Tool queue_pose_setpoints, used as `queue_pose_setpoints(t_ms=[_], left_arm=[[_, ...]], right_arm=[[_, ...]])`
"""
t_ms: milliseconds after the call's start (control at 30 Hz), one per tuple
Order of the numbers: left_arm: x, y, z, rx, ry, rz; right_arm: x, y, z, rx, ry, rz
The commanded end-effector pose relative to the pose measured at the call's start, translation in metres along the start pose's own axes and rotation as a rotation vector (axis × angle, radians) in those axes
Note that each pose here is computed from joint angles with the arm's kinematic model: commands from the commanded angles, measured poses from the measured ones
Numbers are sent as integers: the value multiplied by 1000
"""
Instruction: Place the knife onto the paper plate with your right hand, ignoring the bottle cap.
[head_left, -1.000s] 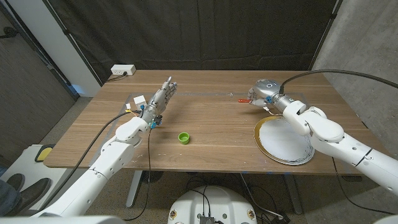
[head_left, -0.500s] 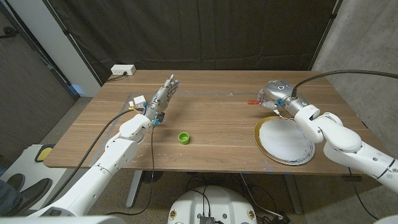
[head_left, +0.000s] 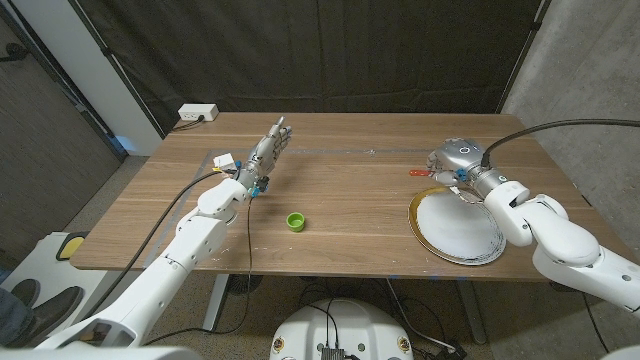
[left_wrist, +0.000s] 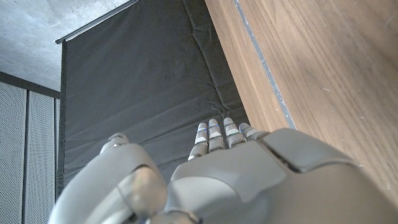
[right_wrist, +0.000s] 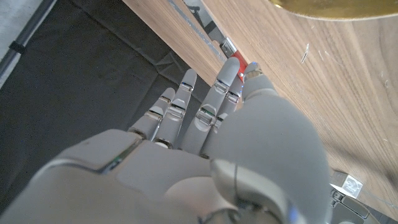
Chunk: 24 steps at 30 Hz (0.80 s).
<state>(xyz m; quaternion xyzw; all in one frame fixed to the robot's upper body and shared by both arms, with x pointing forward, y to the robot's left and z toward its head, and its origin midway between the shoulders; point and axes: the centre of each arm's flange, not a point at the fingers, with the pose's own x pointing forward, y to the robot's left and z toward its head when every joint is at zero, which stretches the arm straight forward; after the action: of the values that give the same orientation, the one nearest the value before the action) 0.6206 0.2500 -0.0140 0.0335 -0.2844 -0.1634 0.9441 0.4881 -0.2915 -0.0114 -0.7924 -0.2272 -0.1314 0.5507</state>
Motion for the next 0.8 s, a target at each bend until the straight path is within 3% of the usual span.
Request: queue_pose_setpoints(t_ms=[33,333,800], left_arm=[[7,5,3,8,-2,-21],[13,9,3,4,-6,-28],[25,5,4,7,-7,-57]], right_arm=[[-25,15,2,-14,57,93],[-39,24,9,-5,90,149],[-50,43,16,4,103,161]])
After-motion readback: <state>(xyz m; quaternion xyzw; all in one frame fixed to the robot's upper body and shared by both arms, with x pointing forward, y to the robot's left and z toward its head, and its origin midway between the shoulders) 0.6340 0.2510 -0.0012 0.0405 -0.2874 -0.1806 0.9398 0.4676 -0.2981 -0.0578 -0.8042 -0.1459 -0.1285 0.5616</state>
